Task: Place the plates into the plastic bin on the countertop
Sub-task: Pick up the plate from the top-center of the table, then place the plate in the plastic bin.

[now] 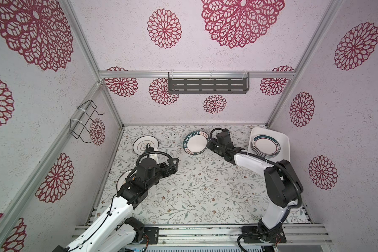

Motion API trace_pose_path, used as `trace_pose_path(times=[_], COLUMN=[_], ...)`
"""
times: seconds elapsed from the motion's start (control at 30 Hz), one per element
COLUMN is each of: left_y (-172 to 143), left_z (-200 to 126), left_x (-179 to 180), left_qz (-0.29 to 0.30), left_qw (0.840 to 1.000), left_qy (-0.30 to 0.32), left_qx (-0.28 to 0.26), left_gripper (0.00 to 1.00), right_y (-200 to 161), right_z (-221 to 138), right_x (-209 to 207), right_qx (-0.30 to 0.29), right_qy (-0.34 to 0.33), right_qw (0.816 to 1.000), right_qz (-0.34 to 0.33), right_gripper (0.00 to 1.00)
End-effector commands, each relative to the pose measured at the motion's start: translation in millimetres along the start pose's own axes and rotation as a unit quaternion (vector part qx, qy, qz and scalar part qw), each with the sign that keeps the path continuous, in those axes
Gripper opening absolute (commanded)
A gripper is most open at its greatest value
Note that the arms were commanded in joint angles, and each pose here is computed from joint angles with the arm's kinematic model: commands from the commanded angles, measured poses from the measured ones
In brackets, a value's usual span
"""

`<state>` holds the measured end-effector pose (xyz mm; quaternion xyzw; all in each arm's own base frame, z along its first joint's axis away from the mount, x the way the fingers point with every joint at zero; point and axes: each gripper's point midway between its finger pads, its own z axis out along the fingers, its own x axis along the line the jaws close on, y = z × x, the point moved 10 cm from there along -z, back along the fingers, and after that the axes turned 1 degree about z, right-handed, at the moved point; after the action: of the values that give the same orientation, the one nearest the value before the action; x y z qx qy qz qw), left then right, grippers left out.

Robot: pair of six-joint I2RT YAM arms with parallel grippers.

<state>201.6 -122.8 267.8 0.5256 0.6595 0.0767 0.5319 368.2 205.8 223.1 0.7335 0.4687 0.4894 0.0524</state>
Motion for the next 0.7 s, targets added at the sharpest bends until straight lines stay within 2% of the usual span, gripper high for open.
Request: trace_pose_path(times=[0.0, 0.4, 0.67], left_y=[-1, -11, -22], left_z=[11, 62, 87], left_x=[-13, -67, -89], left_qz=[0.007, 0.062, 0.082], left_qw=[1.000, 0.997, 0.994], left_qy=[-0.004, -0.042, -0.066], left_qx=[-0.018, 0.007, 0.032], left_gripper=[0.97, 0.97, 0.97], right_y=[18, 37, 54], right_z=[-36, -92, -127], right_x=[12, -13, -40], right_qx=[-0.036, -0.066, -0.101], right_qy=[0.039, 0.047, 0.036], right_qw=[0.998, 0.997, 0.994], right_qz=[-0.014, -0.010, 0.008], right_gripper=[0.00, 0.00, 0.00])
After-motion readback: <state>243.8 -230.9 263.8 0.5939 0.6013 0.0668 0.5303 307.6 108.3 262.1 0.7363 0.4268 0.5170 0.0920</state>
